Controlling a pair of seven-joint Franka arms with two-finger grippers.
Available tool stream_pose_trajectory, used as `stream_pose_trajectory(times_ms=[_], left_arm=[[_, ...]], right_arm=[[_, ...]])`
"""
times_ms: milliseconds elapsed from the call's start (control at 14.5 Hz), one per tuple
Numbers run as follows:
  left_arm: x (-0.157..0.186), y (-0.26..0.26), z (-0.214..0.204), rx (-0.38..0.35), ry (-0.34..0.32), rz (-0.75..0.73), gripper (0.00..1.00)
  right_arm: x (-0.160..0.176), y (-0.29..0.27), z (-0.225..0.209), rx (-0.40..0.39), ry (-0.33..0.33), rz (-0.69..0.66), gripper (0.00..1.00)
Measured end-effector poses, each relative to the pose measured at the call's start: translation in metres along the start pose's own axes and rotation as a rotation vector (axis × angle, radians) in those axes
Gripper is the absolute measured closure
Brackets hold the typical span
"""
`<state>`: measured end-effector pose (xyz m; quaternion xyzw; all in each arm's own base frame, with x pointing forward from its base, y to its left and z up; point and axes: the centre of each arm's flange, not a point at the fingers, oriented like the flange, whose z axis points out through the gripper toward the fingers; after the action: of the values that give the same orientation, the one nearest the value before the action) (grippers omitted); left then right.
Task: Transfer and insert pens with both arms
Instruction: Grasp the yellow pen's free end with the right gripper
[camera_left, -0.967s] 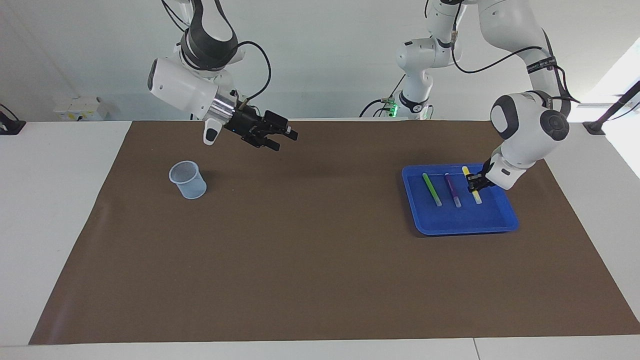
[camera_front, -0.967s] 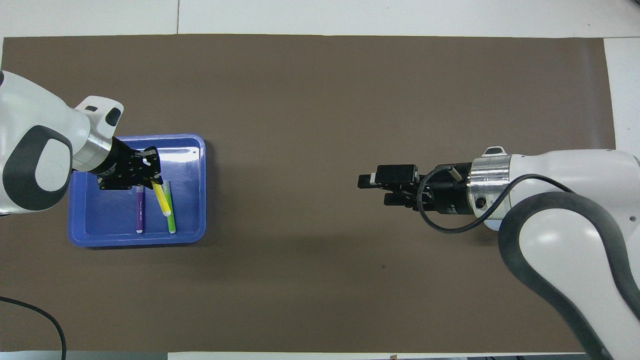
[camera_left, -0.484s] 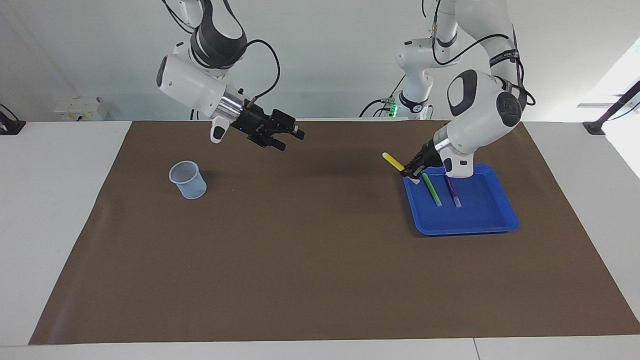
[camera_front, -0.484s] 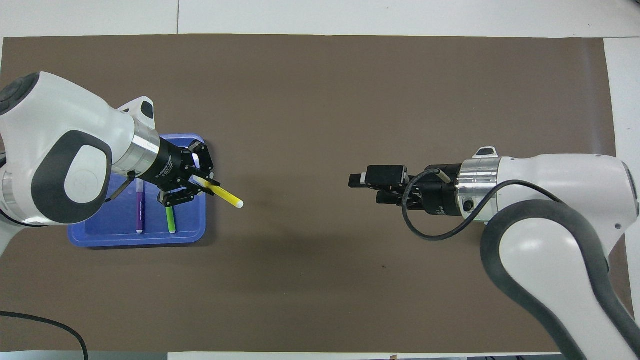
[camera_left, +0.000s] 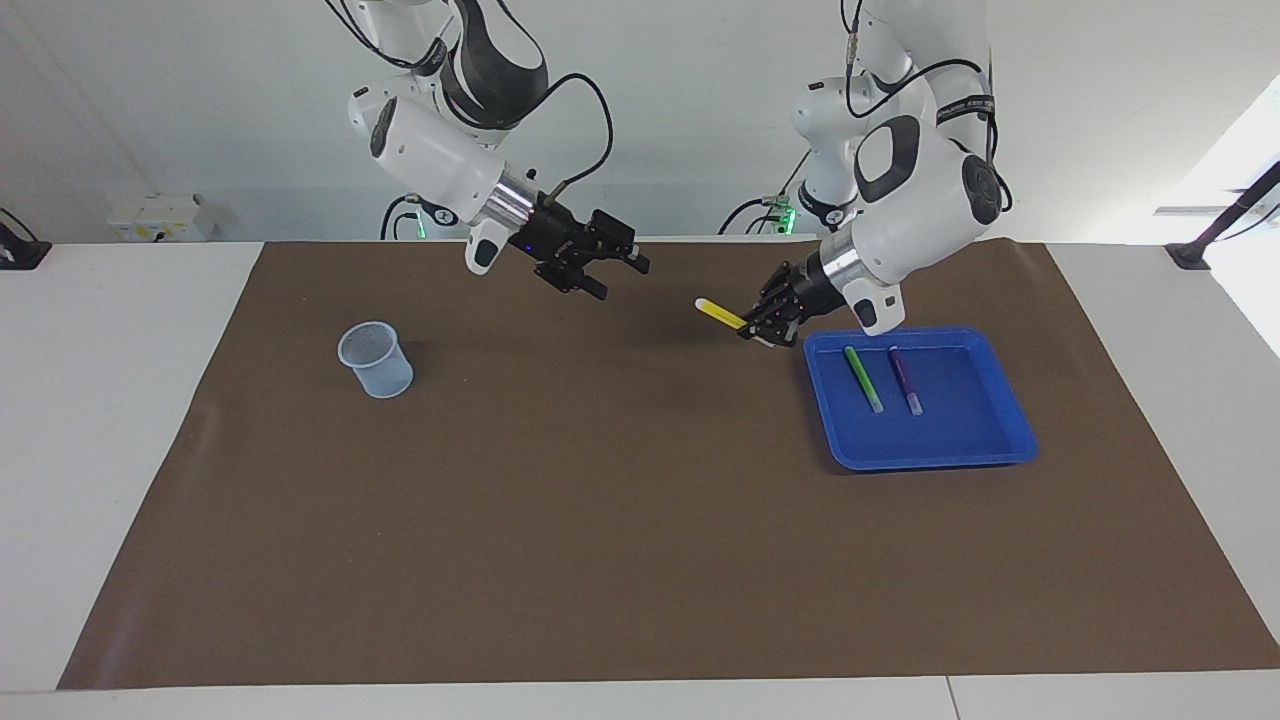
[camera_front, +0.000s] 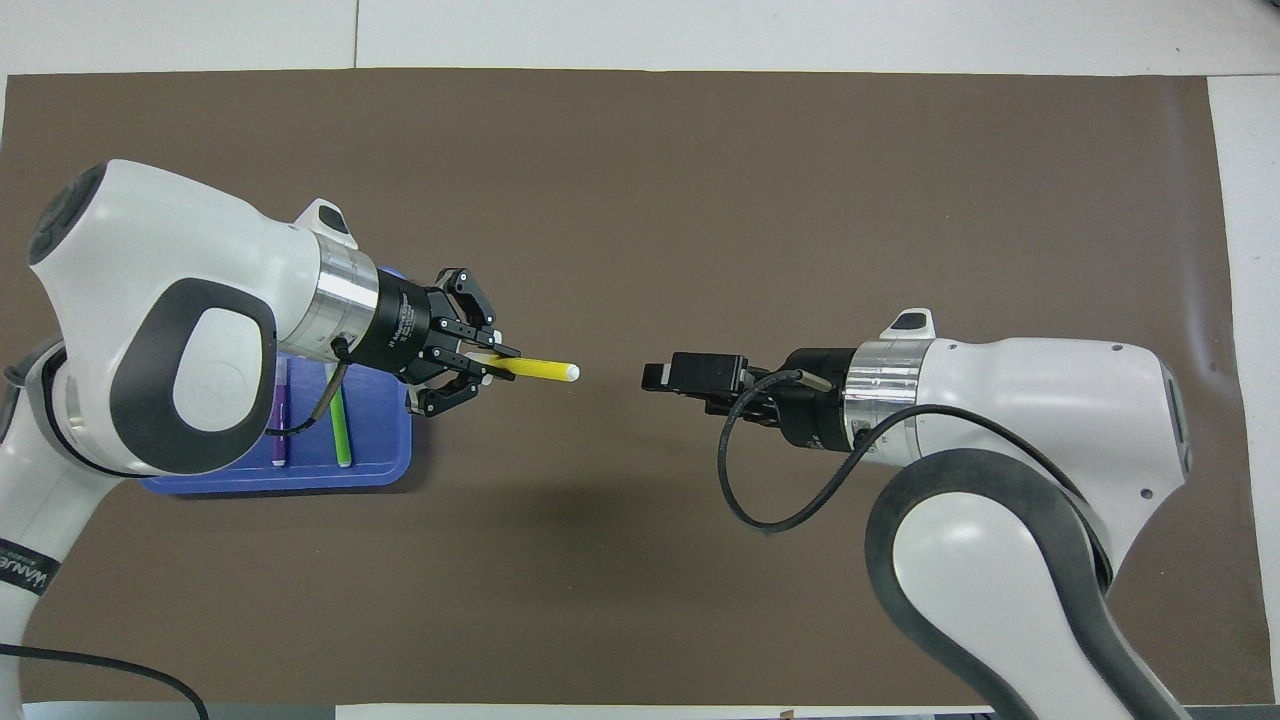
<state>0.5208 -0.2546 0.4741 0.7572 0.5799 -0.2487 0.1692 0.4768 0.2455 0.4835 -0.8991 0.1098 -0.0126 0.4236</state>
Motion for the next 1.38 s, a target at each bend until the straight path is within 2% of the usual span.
stream_pose_trajectory(times_ms=[207,346,484,1106,1244,1313,1382], left_arm=[[-0.022,-0.001,0.011,-0.018,-0.024,-0.047,0.83],[-0.03,-0.002,0.016,-0.026,-0.045,-0.069,0.83],[-0.035,-0.003,0.022,-0.03,-0.062,-0.078,0.83],[-0.036,-0.006,0.034,-0.029,-0.082,-0.1,0.83],[-0.036,-0.006,0.035,-0.029,-0.084,-0.102,0.83],[-0.036,-0.006,0.035,-0.029,-0.085,-0.103,0.83],[-0.036,-0.006,0.035,-0.03,-0.088,-0.104,0.83]], right_arm=[[0.0,0.003,0.012,-0.003,0.019,0.011,0.0],[-0.006,-0.002,0.027,0.007,0.053,0.017,0.0],[-0.01,-0.004,0.037,0.001,0.06,0.017,0.0],[-0.007,-0.007,0.035,0.013,0.068,0.039,0.02],[-0.006,-0.008,0.034,0.016,0.07,0.039,0.24],[-0.006,-0.008,0.034,0.016,0.071,0.039,0.24],[-0.006,-0.008,0.034,0.016,0.071,0.039,0.3]])
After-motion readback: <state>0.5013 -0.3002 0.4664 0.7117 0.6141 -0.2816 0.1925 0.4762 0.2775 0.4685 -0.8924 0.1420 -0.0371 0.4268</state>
